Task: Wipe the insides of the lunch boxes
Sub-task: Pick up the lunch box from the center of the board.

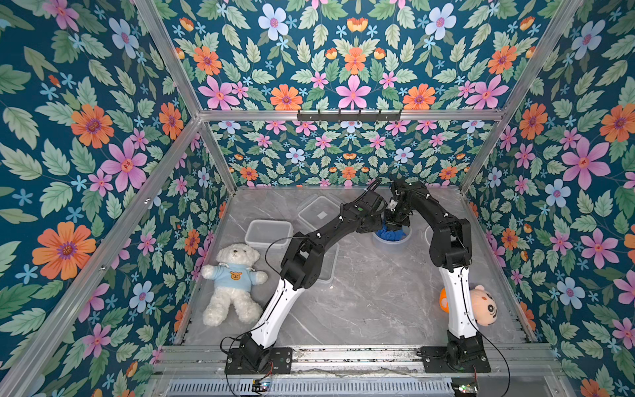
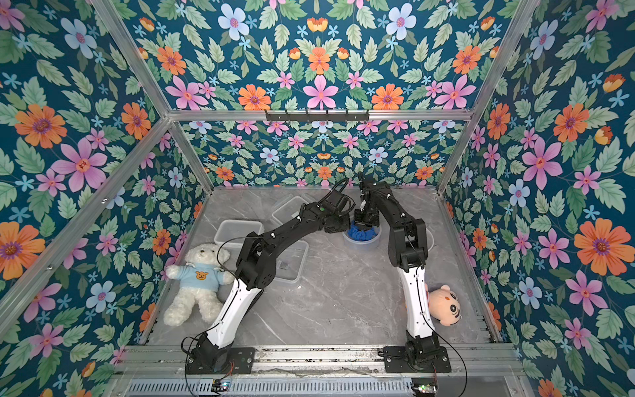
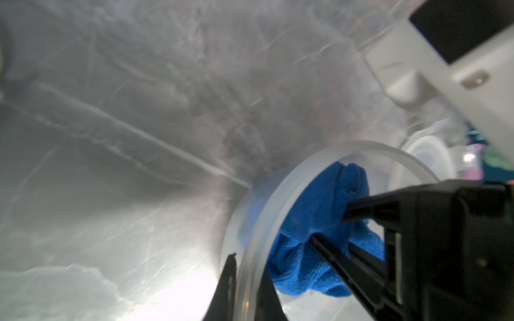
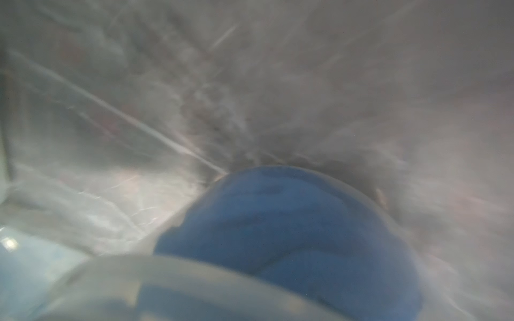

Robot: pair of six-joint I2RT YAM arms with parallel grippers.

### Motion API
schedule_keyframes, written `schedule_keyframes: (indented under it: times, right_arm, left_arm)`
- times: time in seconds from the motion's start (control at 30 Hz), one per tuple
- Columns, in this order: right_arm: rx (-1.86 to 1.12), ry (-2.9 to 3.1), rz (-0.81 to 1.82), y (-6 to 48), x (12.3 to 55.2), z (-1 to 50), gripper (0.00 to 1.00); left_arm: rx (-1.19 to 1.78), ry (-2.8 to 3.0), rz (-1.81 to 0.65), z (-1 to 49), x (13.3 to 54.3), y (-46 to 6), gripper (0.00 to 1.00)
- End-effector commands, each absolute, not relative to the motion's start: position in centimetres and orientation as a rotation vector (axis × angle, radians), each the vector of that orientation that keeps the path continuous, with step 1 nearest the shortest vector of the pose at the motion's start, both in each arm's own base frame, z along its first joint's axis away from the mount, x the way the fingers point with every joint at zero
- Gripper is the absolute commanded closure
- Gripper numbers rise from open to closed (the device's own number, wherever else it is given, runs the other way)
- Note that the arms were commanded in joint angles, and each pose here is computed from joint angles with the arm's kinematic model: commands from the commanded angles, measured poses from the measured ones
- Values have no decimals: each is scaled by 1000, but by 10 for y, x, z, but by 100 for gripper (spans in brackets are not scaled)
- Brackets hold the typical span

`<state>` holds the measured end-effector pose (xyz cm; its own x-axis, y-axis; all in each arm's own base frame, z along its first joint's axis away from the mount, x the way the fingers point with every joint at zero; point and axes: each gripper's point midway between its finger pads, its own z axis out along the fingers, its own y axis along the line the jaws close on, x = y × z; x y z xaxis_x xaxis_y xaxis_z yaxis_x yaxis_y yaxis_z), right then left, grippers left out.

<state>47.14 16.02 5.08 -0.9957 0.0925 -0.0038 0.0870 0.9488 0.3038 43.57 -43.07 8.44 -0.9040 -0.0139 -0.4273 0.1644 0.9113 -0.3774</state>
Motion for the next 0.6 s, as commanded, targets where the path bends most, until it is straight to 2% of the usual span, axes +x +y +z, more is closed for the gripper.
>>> schedule_keyframes:
  times: [0.0,0.2,0.33,0.5,0.57]
  right_arm:
    - [57,2971,871,217,480,69,100]
    - [50,3099,864,220,432,66,100]
    - [26,3257,638,188,386,53,100]
    - [-61,3370,-224,93,353,46,100]
    - [-83,3354,-451,68,355,52,100]
  left_arm:
    - [156,2630,-510,92,432,-426,99]
    - [131,2615,-416,86,437,-414,99]
    - [106,2597,-402,89,442,-411,100]
    - [85,2573,-384,96,445,-407,100]
    - [82,2568,-369,99,446,-405,100]
